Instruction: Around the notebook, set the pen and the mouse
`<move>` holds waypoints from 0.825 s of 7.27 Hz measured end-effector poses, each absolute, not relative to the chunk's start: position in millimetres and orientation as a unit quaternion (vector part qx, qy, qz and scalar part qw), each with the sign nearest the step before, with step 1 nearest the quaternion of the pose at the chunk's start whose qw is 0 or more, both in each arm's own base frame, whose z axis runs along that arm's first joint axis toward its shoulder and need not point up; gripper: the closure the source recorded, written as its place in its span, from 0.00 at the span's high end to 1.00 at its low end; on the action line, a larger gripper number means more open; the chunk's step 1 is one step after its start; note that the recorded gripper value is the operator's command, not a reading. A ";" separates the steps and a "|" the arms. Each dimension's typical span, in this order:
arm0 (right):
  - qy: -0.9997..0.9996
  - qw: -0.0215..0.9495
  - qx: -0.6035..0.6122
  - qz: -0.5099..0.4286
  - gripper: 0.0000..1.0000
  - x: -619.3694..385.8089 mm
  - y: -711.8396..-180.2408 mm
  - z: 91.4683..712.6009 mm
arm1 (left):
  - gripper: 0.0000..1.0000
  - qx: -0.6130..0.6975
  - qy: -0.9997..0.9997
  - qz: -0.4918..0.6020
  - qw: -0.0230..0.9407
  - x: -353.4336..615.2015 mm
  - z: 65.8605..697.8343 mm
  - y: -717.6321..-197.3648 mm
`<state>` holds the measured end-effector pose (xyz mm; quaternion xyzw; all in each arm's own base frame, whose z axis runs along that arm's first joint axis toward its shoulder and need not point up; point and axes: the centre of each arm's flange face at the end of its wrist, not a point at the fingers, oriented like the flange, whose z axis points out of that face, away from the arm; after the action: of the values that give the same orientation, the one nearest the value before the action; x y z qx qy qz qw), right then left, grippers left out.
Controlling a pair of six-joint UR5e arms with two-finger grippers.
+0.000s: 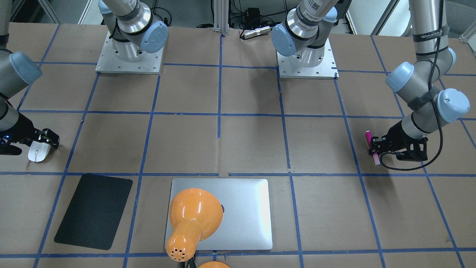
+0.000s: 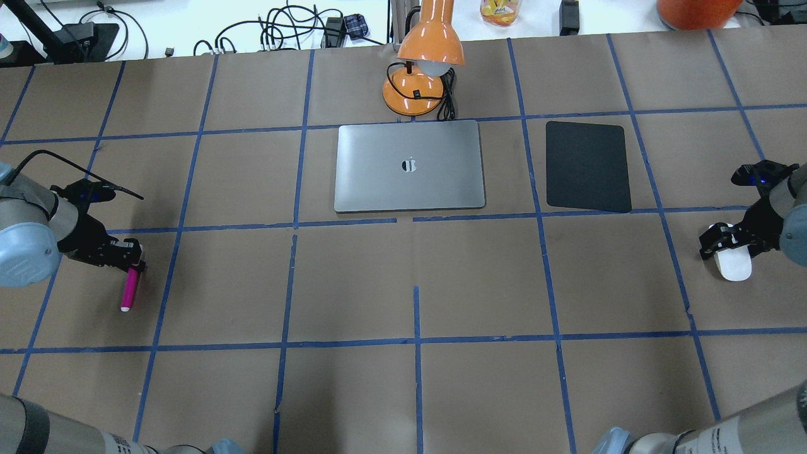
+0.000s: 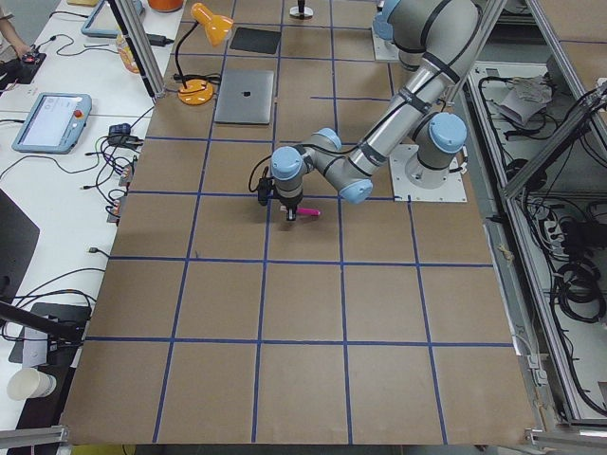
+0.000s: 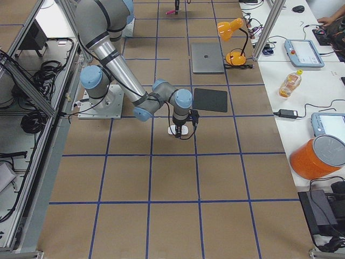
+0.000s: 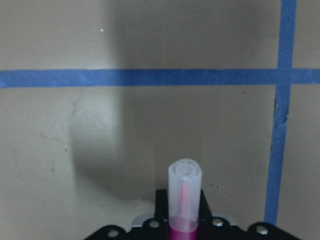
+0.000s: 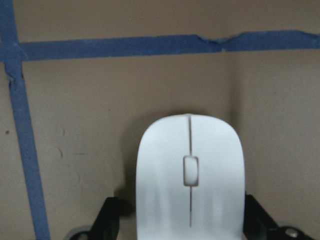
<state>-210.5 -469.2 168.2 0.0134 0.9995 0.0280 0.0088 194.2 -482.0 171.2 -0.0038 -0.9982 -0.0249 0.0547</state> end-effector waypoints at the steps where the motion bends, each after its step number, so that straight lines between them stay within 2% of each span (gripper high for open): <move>1: 1.000 0.008 0.014 0.027 0.55 -210.6 -469.1 169.5 | 0.00 -0.004 -0.998 -0.025 0.055 194.2 171.0 -481.7; 3: 1.000 0.007 0.014 0.026 0.47 -210.4 -468.8 171.3 | 0.00 -0.002 -0.998 -0.023 0.054 194.7 171.4 -481.9; 6: 1.000 0.000 0.013 0.019 0.47 -209.0 -468.6 181.9 | 0.00 0.019 -0.997 -0.017 0.073 159.4 197.0 -495.0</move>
<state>-209.0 -468.6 181.9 0.0129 0.9997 0.0188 -0.0003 159.4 -495.0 197.0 0.0190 -0.9970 -0.0174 0.0733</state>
